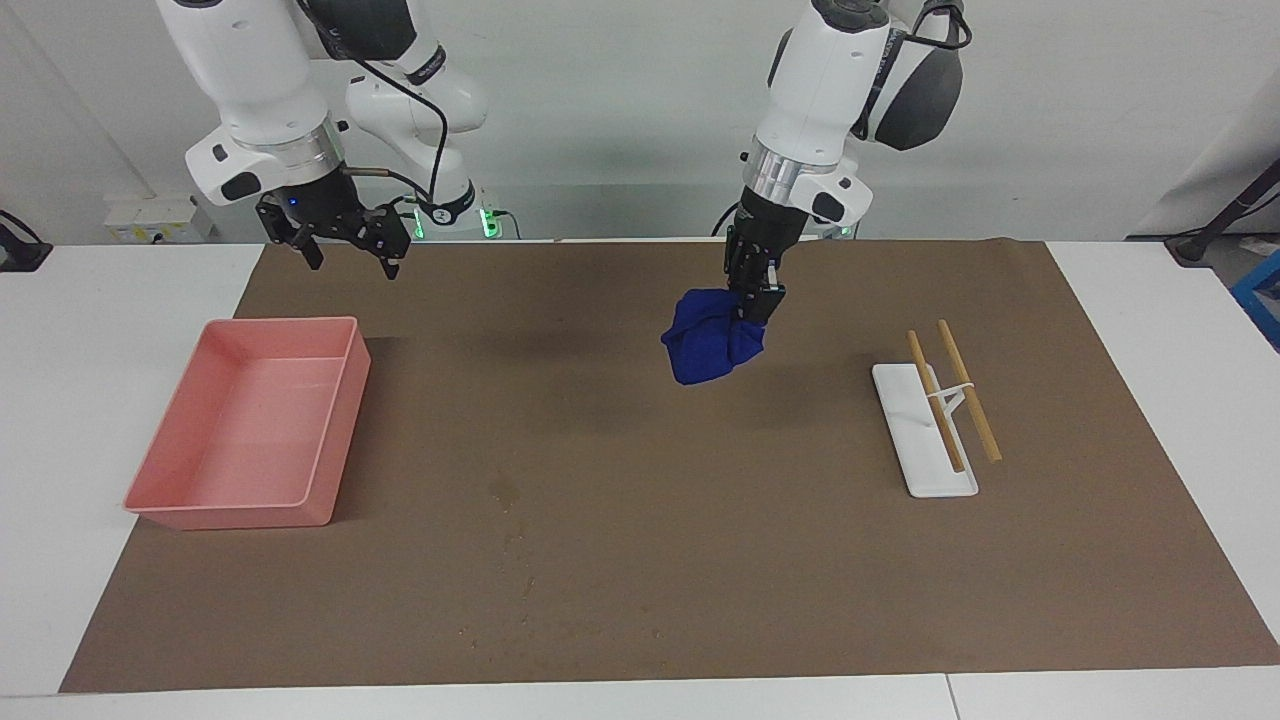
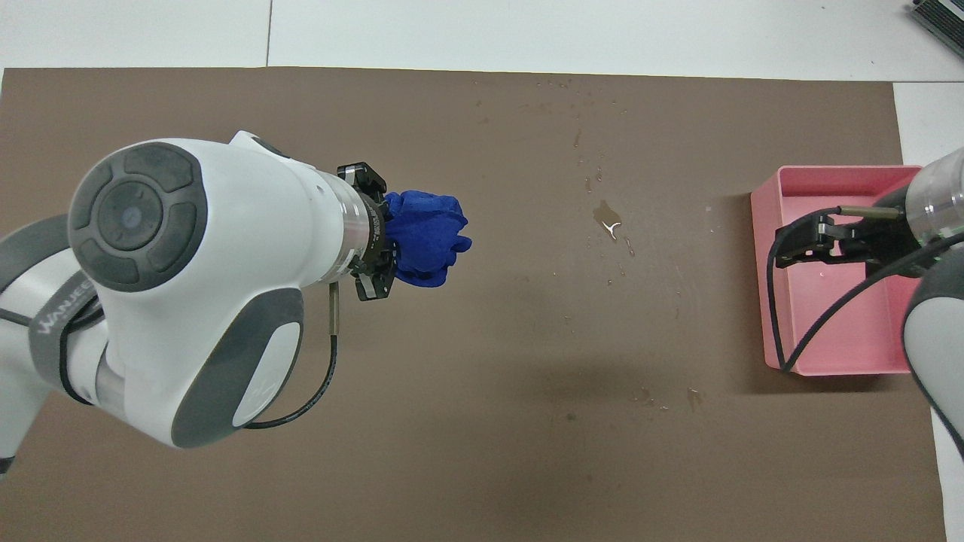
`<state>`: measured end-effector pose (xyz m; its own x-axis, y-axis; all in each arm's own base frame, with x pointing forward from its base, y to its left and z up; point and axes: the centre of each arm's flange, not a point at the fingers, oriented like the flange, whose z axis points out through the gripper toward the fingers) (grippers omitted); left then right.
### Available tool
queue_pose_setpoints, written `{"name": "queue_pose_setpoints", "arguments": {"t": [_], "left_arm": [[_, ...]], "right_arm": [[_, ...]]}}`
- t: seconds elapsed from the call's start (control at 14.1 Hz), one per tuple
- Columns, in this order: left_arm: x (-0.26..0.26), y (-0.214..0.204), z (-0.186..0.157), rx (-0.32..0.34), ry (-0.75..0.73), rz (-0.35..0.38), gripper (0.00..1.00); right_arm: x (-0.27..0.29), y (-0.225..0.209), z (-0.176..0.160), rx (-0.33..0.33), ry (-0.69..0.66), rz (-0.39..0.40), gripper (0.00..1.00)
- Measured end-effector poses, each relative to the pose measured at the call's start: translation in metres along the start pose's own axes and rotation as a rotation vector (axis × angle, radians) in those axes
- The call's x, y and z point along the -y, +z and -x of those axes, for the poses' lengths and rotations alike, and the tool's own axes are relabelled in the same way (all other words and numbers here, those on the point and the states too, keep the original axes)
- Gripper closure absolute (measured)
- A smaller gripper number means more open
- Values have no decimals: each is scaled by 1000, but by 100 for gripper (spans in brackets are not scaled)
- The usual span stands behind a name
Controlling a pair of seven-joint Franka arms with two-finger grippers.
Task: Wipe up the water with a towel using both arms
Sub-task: 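Lift the blue cloth with the left gripper toward the table center, then hold the cloth with the left gripper while the right gripper reaches it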
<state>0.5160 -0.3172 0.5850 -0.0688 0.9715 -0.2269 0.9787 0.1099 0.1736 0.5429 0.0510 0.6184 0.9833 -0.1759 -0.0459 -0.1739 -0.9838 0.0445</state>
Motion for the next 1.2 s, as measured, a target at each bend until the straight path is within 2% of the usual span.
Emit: {"name": "queue_pose_setpoints", "arguments": {"t": [0.14,0.42,0.78,0.99,1.2], "left_arm": [[-2,-2,0,12,-15,17,82],[-5,-6,3,75,-51,16,82],[-6,-7,4,84,-82,20,82],[-9,-12,8,112,-147,49,82],[0,-22,28,147,-174,63,82]], "right_arm": [[13,-1,3,6,112,-37,0],[74,-8,7,30,474,-248,0],[139,-1,-9,119,899,-498,2],[175,8,-13,151,1055,-572,4],[211,17,-8,196,1122,-624,7]]}}
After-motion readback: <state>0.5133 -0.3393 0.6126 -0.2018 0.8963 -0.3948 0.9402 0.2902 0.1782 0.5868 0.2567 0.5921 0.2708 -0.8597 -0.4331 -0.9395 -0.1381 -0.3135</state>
